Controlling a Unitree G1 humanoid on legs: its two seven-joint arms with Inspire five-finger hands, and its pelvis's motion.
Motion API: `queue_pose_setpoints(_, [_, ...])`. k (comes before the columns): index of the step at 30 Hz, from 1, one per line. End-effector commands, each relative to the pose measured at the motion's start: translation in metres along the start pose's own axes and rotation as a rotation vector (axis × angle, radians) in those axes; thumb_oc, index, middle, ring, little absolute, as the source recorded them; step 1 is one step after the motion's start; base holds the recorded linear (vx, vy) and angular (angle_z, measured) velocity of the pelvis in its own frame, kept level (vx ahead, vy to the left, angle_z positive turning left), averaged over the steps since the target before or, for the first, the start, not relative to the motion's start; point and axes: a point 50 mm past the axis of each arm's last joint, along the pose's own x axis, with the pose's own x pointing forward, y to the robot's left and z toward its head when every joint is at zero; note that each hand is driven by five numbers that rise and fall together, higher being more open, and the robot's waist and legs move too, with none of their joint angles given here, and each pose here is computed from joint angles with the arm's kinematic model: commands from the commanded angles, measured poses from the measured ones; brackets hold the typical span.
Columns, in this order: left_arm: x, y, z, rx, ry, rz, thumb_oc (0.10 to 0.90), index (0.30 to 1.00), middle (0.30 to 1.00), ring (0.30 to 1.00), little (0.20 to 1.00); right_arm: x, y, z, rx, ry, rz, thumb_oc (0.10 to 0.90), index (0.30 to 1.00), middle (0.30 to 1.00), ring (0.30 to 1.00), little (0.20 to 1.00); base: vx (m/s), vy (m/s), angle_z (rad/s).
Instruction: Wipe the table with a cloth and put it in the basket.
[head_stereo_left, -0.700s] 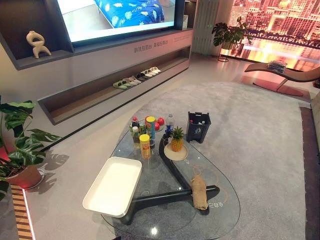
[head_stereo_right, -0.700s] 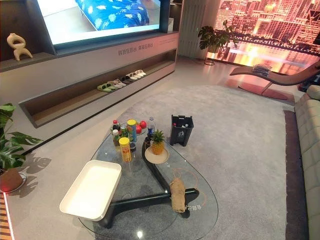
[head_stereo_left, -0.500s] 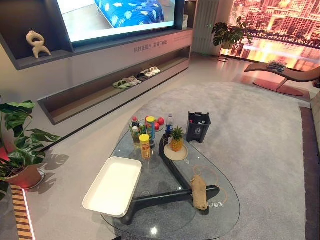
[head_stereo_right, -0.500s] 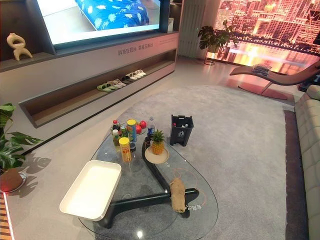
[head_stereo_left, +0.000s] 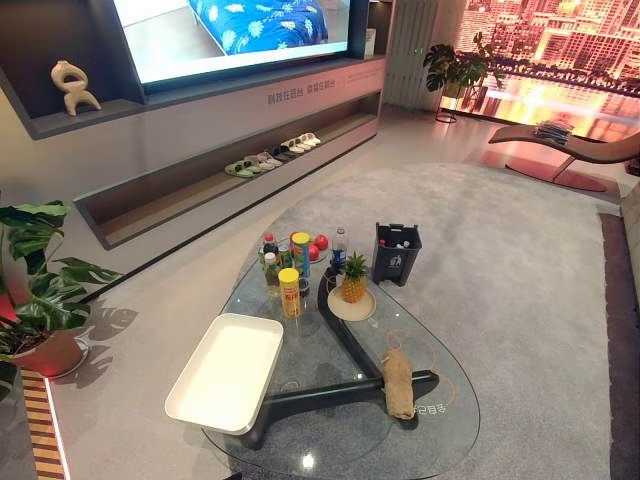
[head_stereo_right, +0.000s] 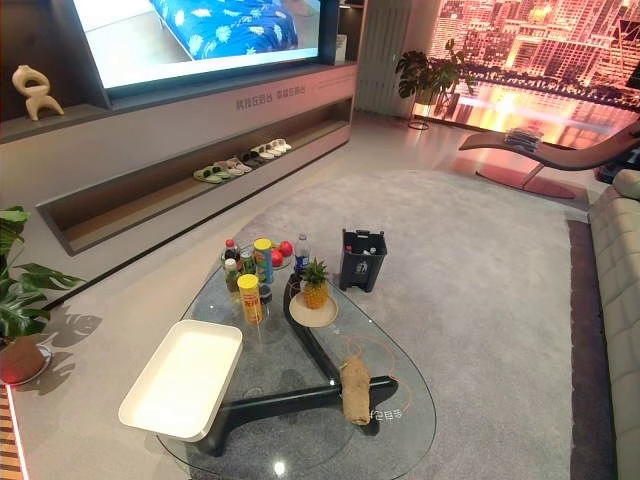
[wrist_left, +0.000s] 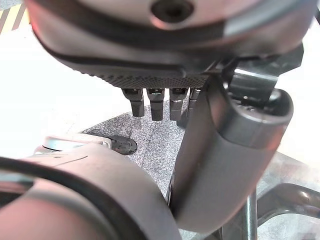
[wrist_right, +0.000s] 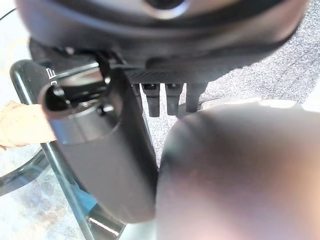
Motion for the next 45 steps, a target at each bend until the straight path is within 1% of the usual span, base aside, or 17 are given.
queue_pose_setpoints(1, [0.004, -0.022, 0.019, -0.014, -0.038, -0.052, 0.800, 0.900, 0.900, 0.900, 0.900, 0.001, 0.008, -0.001, -0.019, 0.036, 0.057, 0.800, 0.900, 0.900, 0.900, 0.900, 0.00, 0.000, 0.00])
queue_pose_setpoints(13, [0.003, -0.016, 0.020, -0.025, -0.076, -0.004, 0.800, 0.900, 0.900, 0.900, 0.900, 0.001, 0.008, 0.015, -0.034, -0.098, 0.028, 0.800, 0.900, 0.900, 0.900, 0.900, 0.02, -0.004, -0.03])
queue_pose_setpoints(20, [0.003, -0.013, 0.042, -0.024, -0.151, 0.000, 0.800, 0.900, 0.900, 0.900, 0.900, -0.008, 0.027, 0.071, -0.043, -0.370, 0.087, 0.800, 0.900, 0.900, 0.900, 0.900, -0.04, -0.027, -0.02])
queue_pose_setpoints(25, [0.002, -0.012, 0.043, -0.041, -0.174, 0.012, 0.800, 0.900, 0.900, 0.900, 0.900, -0.026, 0.046, 0.107, -0.076, -0.597, 0.108, 0.800, 0.900, 0.900, 0.900, 0.900, -0.05, -0.048, -0.02])
queue_pose_setpoints(27, [0.002, -0.012, 0.049, -0.037, -0.197, 0.011, 0.800, 0.900, 0.900, 0.900, 0.900, -0.038, 0.051, 0.126, -0.083, -0.702, 0.101, 0.800, 0.900, 0.900, 0.900, 0.900, -0.10, -0.041, 0.01])
queue_pose_setpoints(28, [0.002, -0.012, 0.049, -0.037, -0.197, 0.011, 0.800, 0.900, 0.900, 0.900, 0.900, -0.038, 0.051, 0.126, -0.083, -0.702, 0.101, 0.800, 0.900, 0.900, 0.900, 0.900, -0.10, -0.021, 0.00])
queue_pose_setpoints(29, [0.002, -0.014, 0.053, -0.040, -0.211, 0.007, 0.800, 0.900, 0.900, 0.900, 0.900, -0.048, 0.055, 0.139, -0.089, -0.770, 0.094, 0.800, 0.900, 0.900, 0.900, 0.900, -0.08, -0.015, 0.01])
queue_pose_setpoints(31, [0.002, -0.017, 0.057, -0.044, -0.225, 0.004, 0.800, 0.900, 0.900, 0.900, 0.900, -0.055, 0.059, 0.148, -0.085, -0.818, 0.091, 0.800, 0.900, 0.900, 0.900, 0.900, -0.07, -0.020, 0.02])
queue_pose_setpoints(32, [0.001, -0.019, 0.060, -0.049, -0.235, 0.001, 0.800, 0.900, 0.900, 0.900, 0.900, -0.064, 0.061, 0.157, -0.085, -0.872, 0.077, 0.800, 0.900, 0.900, 0.900, 0.900, 0.00, 0.000, 0.00])
queue_pose_setpoints(35, [0.001, -0.021, 0.064, -0.048, -0.254, -0.001, 0.800, 0.900, 0.900, 0.900, 0.900, -0.077, 0.064, 0.169, -0.061, -0.946, 0.065, 0.800, 0.900, 0.900, 0.900, 0.900, -0.03, -0.020, 0.00])
queue_pose_setpoints(36, [0.000, -0.022, 0.068, -0.044, -0.269, -0.003, 0.800, 0.900, 0.900, 0.900, 0.900, -0.086, 0.065, 0.176, -0.060, -1.004, 0.046, 0.800, 0.900, 0.900, 0.900, 0.900, -0.07, -0.020, 0.03])
queue_pose_setpoints(40, [-0.002, -0.028, 0.083, -0.050, -0.320, -0.023, 0.800, 0.900, 0.900, 0.900, 0.900, -0.109, 0.066, 0.195, -0.044, -1.134, -0.010, 0.800, 0.900, 0.900, 0.900, 0.900, -0.08, 0.012, 0.02])
queue_pose_setpoints(45, [-0.004, -0.035, 0.092, -0.051, -0.354, -0.042, 0.800, 0.900, 0.900, 0.900, 0.900, -0.129, 0.066, 0.209, 0.004, -1.243, -0.076, 0.800, 0.900, 0.900, 0.900, 0.900, -0.07, 0.039, 0.02])
